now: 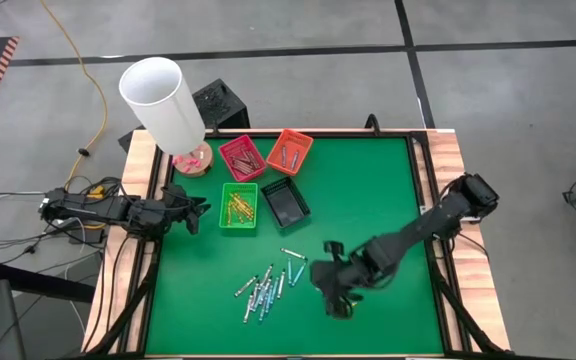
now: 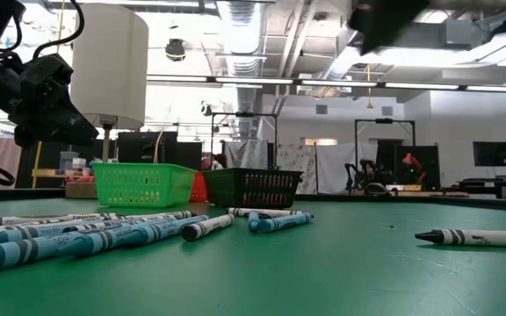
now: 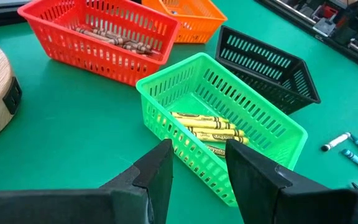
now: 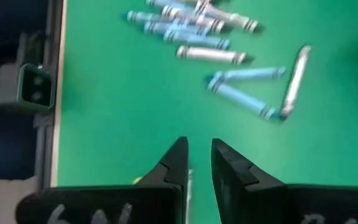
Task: Sort crayons
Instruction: Put the black crayon into the black bin
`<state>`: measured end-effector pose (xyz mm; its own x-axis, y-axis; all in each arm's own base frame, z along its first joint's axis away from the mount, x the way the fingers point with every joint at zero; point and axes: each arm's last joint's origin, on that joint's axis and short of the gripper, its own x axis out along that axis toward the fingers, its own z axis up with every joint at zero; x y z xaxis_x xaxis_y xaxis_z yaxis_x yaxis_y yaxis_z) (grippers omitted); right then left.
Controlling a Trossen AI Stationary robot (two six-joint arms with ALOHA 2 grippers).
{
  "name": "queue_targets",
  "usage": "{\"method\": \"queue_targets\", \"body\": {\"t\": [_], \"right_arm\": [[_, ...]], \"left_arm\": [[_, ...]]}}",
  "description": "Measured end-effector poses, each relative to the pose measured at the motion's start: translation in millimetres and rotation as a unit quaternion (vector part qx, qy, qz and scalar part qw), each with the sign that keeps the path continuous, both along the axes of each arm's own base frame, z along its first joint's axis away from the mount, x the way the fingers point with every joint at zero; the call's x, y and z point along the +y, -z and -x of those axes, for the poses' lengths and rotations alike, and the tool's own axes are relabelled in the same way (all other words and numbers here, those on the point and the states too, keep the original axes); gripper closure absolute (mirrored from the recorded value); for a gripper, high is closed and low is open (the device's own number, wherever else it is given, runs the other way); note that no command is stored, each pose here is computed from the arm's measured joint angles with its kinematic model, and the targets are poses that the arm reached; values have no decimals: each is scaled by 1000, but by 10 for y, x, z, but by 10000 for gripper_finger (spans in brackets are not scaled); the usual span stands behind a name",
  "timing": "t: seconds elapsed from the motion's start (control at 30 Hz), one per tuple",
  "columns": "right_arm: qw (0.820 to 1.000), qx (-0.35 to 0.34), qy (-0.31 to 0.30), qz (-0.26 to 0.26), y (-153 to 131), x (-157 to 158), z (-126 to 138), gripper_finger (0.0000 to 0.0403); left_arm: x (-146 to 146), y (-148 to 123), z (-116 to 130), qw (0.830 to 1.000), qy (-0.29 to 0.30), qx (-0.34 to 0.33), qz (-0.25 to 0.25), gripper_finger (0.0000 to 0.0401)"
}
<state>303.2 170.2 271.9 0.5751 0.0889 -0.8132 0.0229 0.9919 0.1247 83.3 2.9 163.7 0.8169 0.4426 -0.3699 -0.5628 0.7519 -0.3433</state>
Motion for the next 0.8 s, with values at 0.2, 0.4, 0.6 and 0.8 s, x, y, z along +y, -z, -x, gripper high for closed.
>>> {"method": "queue_targets", "body": {"t": [0.2, 0.4, 0.6, 0.8], "right_arm": [[998, 41, 39, -32, 223, 196, 215, 335], [997, 62, 42, -32, 385, 281, 351, 335], [995, 75, 64, -16, 521, 187, 364, 335], [995, 81, 56, -11, 611, 109, 343, 335]], "left_arm": [[1, -1, 0, 1000, -1, 0, -1, 264], [1, -1, 0, 1000, -2, 0, -1, 264], [2, 0, 1, 1000, -4, 0, -2, 264], [7, -2, 3, 1000, -12, -1, -6, 264]]}}
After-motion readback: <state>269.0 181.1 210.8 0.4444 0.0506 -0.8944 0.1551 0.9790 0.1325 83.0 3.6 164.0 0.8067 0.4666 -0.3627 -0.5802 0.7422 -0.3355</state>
